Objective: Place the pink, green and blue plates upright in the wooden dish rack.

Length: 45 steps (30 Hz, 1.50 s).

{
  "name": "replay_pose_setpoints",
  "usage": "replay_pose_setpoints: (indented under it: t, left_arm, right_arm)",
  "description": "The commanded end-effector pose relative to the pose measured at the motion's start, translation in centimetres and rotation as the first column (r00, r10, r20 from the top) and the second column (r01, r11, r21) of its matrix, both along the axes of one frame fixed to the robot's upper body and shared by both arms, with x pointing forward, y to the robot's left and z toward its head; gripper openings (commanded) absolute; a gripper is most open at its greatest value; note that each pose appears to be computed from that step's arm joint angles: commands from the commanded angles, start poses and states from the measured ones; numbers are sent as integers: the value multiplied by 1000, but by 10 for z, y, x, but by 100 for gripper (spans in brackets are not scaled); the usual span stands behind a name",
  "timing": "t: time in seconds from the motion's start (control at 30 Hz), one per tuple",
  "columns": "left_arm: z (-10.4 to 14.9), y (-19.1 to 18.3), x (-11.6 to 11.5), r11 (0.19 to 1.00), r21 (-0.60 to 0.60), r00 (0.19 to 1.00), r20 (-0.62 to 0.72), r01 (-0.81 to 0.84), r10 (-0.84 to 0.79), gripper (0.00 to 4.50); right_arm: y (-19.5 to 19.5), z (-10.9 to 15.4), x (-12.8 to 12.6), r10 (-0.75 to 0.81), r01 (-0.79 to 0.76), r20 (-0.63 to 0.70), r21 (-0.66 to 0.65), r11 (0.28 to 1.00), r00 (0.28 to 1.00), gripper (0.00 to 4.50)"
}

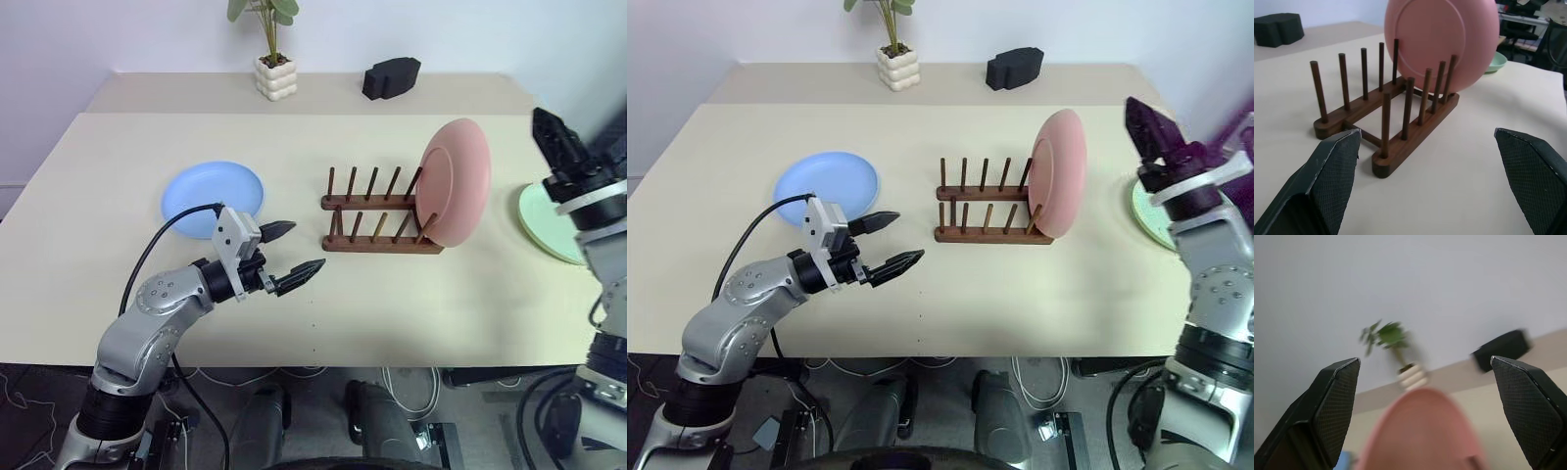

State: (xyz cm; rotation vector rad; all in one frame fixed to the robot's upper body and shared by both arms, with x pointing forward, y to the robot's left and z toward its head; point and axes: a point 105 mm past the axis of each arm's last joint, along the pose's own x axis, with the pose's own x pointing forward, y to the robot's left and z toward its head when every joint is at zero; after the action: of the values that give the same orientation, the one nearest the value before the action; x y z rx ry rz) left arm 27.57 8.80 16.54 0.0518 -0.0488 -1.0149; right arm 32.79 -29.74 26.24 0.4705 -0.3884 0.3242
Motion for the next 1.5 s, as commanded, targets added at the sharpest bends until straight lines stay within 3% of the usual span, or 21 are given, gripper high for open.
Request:
replay_pose_setpoints:
  t: [0.03, 0.17, 0.23, 0.33, 0.5, 0.7, 0.8, 1.03, 1.1, 1.23, 1.43, 1.5]
  left_arm:
    - [3, -2, -3, 1000, -3, 1000, 15, 21, -21, 450]
    - [3, -4, -2, 1000, -3, 999, 11, 30, -30, 450]
    - [2, -5, -2, 999, 3, 999, 6, 38, -38, 450]
    - [1, -6, -1, 999, 11, 999, 4, 46, -46, 450]
    - [1, -7, 1, 999, 13, 999, 10, 48, -48, 450]
    - [1, -7, 1, 999, 11, 999, 11, 39, -40, 450]
    - [2, -6, 0, 999, 10, 999, 12, 36, -36, 450]
    - [4, -7, -5, 998, -13, 998, -5, 68, -68, 450]
    - [4, -8, -5, 997, -9, 997, -6, 76, -76, 450]
    - [3, -8, -4, 997, -6, 997, -6, 77, -77, 450]
    - [2, -8, -2, 997, 4, 997, 1, 72, -72, 450]
    - [2, -9, -2, 997, 5, 997, 2, 73, -73, 450]
  right_arm:
    - [-31, 7, -6, -132, 133, 17, -109, 985, 991, 435]
    - [-69, -37, 5, -347, 259, -171, -392, 883, 922, 435]
    - [-80, -68, 7, -451, 225, -234, -621, 751, 861, 435]
    - [-80, -93, 9, -481, 107, -249, -795, 597, 840, 435]
    - [-78, -119, 17, -487, -9, -289, -867, 498, 824, 435]
    - [-83, -142, 23, -516, -77, -349, -876, 476, 782, 435]
    - [-90, -147, 24, -549, -68, -357, -877, 476, 756, 350]
    - [-92, -153, 27, -571, -60, -359, -878, 475, 738, 4]
    - [-90, -154, 27, -567, -60, -358, -878, 475, 742, 4]
    - [-91, -132, 32, -598, 40, -242, -908, 418, 764, 4]
    - [-73, -42, 44, -574, 361, 126, -878, 315, 809, 4]
    - [-53, 5, 45, -516, 481, 291, -830, 283, 806, 4]
